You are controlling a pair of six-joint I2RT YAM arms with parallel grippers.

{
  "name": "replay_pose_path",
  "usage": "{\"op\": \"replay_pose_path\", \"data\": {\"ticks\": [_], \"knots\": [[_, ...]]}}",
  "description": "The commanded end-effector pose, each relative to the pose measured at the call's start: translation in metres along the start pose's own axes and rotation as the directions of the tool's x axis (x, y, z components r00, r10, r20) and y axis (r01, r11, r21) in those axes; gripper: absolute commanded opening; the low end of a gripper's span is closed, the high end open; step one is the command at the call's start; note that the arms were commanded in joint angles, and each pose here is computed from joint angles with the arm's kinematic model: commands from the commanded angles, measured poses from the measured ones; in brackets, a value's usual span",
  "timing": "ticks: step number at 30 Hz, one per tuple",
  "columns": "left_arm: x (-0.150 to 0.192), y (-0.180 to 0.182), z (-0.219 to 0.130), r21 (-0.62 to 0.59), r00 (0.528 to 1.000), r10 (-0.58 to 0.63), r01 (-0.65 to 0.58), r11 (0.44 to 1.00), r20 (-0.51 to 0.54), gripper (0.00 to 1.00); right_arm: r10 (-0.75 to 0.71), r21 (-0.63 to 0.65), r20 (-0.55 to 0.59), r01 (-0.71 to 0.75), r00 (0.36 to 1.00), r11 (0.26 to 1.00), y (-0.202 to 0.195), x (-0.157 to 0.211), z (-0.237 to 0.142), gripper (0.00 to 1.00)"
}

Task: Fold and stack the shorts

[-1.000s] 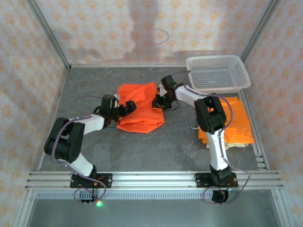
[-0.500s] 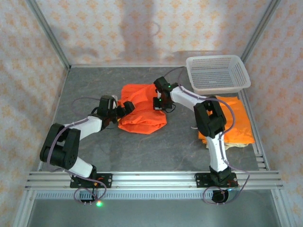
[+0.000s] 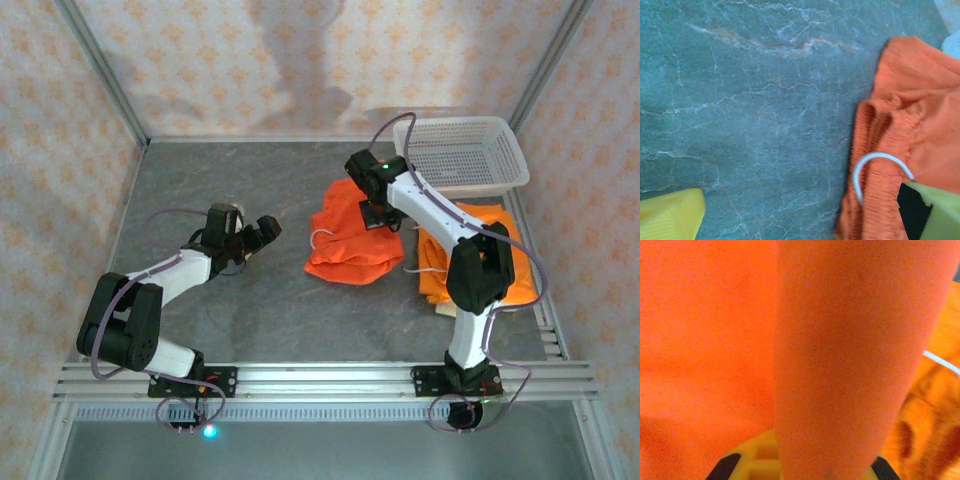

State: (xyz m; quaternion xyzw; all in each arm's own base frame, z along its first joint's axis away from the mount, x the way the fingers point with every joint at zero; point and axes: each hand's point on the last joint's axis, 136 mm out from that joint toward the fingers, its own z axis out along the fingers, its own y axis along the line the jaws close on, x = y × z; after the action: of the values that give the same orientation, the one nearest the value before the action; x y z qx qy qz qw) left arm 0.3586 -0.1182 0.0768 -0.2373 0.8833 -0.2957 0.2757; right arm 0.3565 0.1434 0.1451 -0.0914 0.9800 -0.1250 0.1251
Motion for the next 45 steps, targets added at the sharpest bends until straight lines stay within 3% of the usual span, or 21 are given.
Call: {"op": "replay_pose_path", "data": {"ticks": [1,12,24,35,45], "knots": [[0.000,0.007,0.004,-0.006,1.000,-0.031,0.031,0.999,0.001,1.00,-0.034,0.201,-0.023,0.038,0.999,0.979,-0.053,0.012,-0.027,0.00],[0.002,0.006,0.004,0.001,1.000,-0.023,0.023,1.000,-0.005,1.00,-0.015,0.399,-0.067,0.040,0.998,0.916,-0.109,0.021,-0.051,0.00],[0.003,0.008,0.007,-0.004,1.000,-0.023,0.023,1.000,-0.010,1.00,0.003,0.488,-0.022,0.008,1.000,0.873,-0.144,0.022,-0.089,0.00],[0.003,0.009,0.009,-0.010,1.000,-0.025,0.024,1.000,-0.015,1.00,0.093,0.490,0.071,-0.115,0.993,0.864,-0.186,0.037,-0.117,0.00],[-0.004,0.002,0.011,-0.005,1.000,-0.017,0.017,1.000,-0.016,1.00,0.219,0.505,0.085,-0.232,0.972,0.831,-0.235,0.062,-0.104,0.00]]}}
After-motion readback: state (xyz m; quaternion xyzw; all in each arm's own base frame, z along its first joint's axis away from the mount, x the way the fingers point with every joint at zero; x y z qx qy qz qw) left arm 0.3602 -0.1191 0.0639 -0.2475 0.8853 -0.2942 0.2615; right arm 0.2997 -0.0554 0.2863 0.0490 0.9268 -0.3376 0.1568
